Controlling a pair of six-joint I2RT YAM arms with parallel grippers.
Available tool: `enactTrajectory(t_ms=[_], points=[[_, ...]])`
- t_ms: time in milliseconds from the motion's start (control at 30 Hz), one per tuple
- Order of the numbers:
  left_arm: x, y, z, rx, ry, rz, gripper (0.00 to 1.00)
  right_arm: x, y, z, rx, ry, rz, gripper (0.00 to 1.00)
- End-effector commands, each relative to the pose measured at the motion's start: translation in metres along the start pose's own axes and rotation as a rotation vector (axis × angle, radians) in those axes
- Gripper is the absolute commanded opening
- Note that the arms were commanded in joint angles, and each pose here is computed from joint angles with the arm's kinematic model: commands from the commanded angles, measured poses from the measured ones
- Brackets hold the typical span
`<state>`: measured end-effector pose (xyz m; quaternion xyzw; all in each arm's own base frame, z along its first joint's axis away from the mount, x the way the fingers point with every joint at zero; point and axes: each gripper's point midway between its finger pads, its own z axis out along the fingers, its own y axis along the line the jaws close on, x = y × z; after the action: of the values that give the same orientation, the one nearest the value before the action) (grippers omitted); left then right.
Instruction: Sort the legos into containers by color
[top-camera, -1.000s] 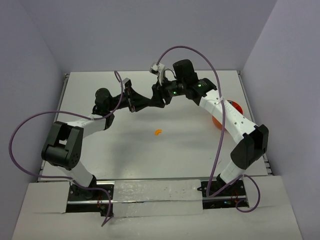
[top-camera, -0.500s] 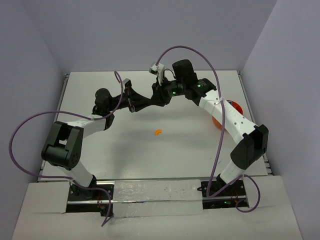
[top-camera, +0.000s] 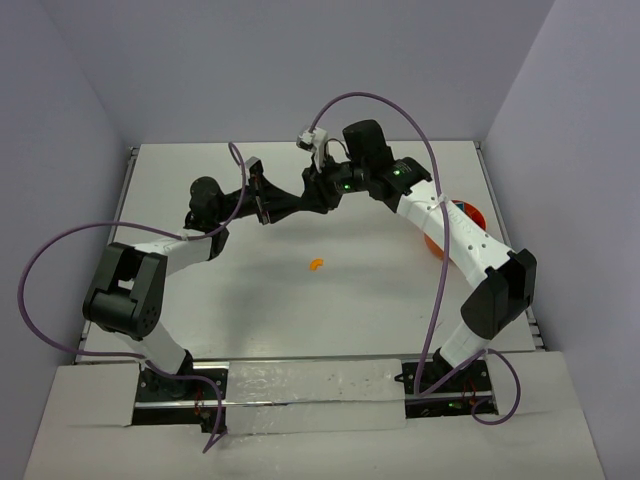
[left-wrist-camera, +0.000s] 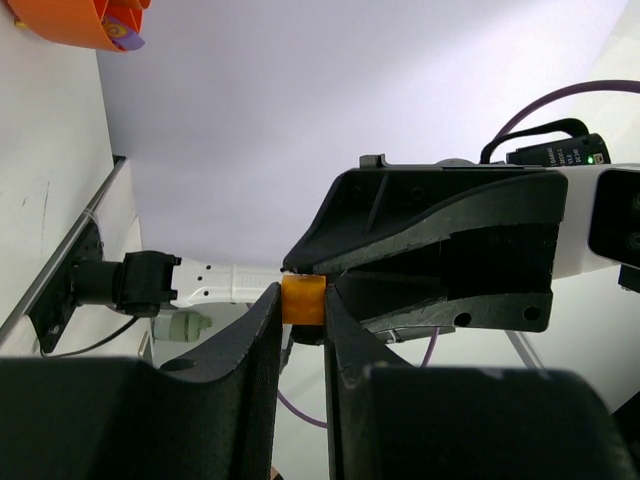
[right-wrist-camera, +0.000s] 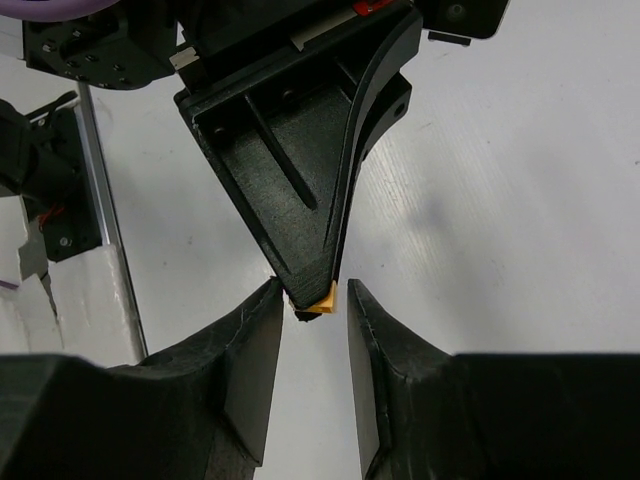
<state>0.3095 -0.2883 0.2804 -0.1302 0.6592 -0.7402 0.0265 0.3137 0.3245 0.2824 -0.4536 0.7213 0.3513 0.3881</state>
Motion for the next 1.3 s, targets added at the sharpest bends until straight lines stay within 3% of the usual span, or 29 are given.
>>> enactTrajectory(t_ms=[0,67,167,300,567,667,733,867,933,1033,1133,1267], points=[[0.009,-0.014,0.000,0.040,0.016,0.056,0.02,-0.010,-0.004,0.002,0.022,-0.031,-0.048,0.35],[0.009,-0.015,0.000,0.042,0.014,0.053,0.03,-0.010,-0.004,0.003,0.024,-0.029,-0.049,0.32],[0.010,-0.016,0.000,0.042,0.014,0.055,0.17,-0.009,-0.005,0.003,0.030,-0.027,-0.053,0.18],[0.008,-0.014,-0.002,0.043,0.002,0.059,0.56,-0.009,-0.006,0.002,0.035,-0.025,-0.058,0.01],[0.001,-0.013,-0.008,0.054,-0.039,0.083,0.80,-0.007,-0.002,0.000,0.024,-0.026,-0.057,0.00],[-0.008,-0.012,-0.014,0.041,-0.072,0.119,0.98,0.002,-0.006,-0.003,0.037,-0.006,-0.050,0.00],[-0.018,-0.009,-0.020,0.017,-0.106,0.112,0.99,0.008,-0.007,-0.008,0.047,0.011,-0.049,0.00],[-0.056,0.002,-0.043,-0.138,-0.212,0.323,0.99,0.044,-0.041,-0.044,0.165,0.097,-0.018,0.00],[-0.072,0.017,-0.048,-0.308,-0.225,0.468,0.99,0.067,-0.067,-0.072,0.259,0.151,0.009,0.00],[-0.074,0.029,-0.051,-0.519,-0.151,0.717,0.99,0.107,-0.103,-0.124,0.391,0.277,0.006,0.00],[-0.071,0.025,-0.048,-0.578,-0.063,0.923,0.99,0.141,-0.127,-0.174,0.503,0.428,-0.064,0.00],[-0.070,0.034,-0.039,-0.666,0.000,0.994,0.99,0.180,-0.142,-0.212,0.543,0.632,-0.139,0.00]])
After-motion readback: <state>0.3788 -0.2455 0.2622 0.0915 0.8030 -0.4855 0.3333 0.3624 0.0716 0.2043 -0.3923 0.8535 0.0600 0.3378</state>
